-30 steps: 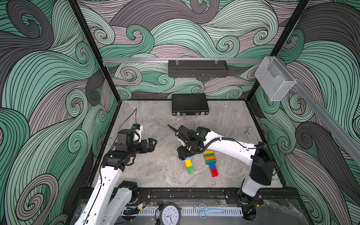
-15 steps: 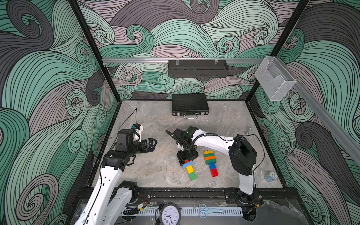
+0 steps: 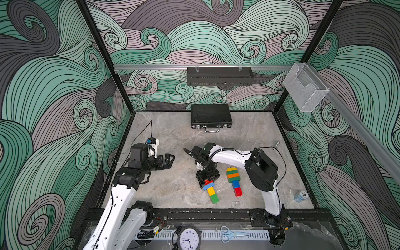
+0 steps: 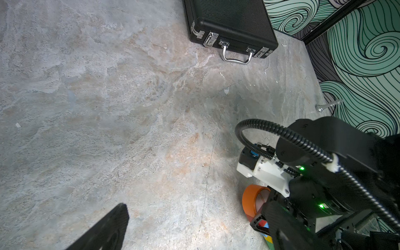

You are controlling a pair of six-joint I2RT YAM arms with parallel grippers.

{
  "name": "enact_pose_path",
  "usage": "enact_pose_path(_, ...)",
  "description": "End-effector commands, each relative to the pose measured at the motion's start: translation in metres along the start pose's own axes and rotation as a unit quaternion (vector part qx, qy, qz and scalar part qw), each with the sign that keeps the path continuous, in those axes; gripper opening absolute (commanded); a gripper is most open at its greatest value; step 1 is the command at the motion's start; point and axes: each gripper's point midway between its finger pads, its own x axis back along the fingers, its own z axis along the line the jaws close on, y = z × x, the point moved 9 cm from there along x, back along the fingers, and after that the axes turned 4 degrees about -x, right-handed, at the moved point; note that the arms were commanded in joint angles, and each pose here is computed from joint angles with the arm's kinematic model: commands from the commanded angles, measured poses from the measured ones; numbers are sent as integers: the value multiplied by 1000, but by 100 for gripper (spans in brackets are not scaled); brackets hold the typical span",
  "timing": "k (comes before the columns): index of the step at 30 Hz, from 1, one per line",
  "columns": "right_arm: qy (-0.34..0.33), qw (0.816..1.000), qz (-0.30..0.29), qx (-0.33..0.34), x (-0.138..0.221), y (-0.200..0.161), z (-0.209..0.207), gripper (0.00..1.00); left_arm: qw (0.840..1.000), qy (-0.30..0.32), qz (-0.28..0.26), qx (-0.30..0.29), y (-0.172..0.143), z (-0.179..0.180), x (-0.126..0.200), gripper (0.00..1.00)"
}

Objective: Assemble an ice cream with lego
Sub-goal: Adjust the lego brick at the center of the board.

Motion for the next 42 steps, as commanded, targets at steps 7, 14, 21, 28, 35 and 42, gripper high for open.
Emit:
enact_pose_path(7, -3, 1000, 18, 1, -7, 3, -2, 61, 1000, -6, -5, -10, -1, -1, 3, 99)
enact_pose_path(14, -18, 1000, 17, -2, -10, 5, -6, 78, 1000, -4, -7, -11, -1, -1, 5, 99)
enact_pose_path(21, -33, 999, -2, 6, -4, 7, -6, 84, 1000, -1, -10, -11, -1, -1, 7, 98)
enact_pose_path(28, -83, 995, -60, -1, 12, 10, -12, 89, 1000, 3, -9, -9, -1, 0, 7, 99)
enact_pose_path(35, -102, 988, -114, -20, 29, 10, -22, 91, 1000, 5, -7, -8, -1, 0, 6, 99)
enact_pose_path(42, -76, 981, -178, 11, 68, 2, -19, 96, 1000, 3, 10, -1, 1, 2, -4, 99)
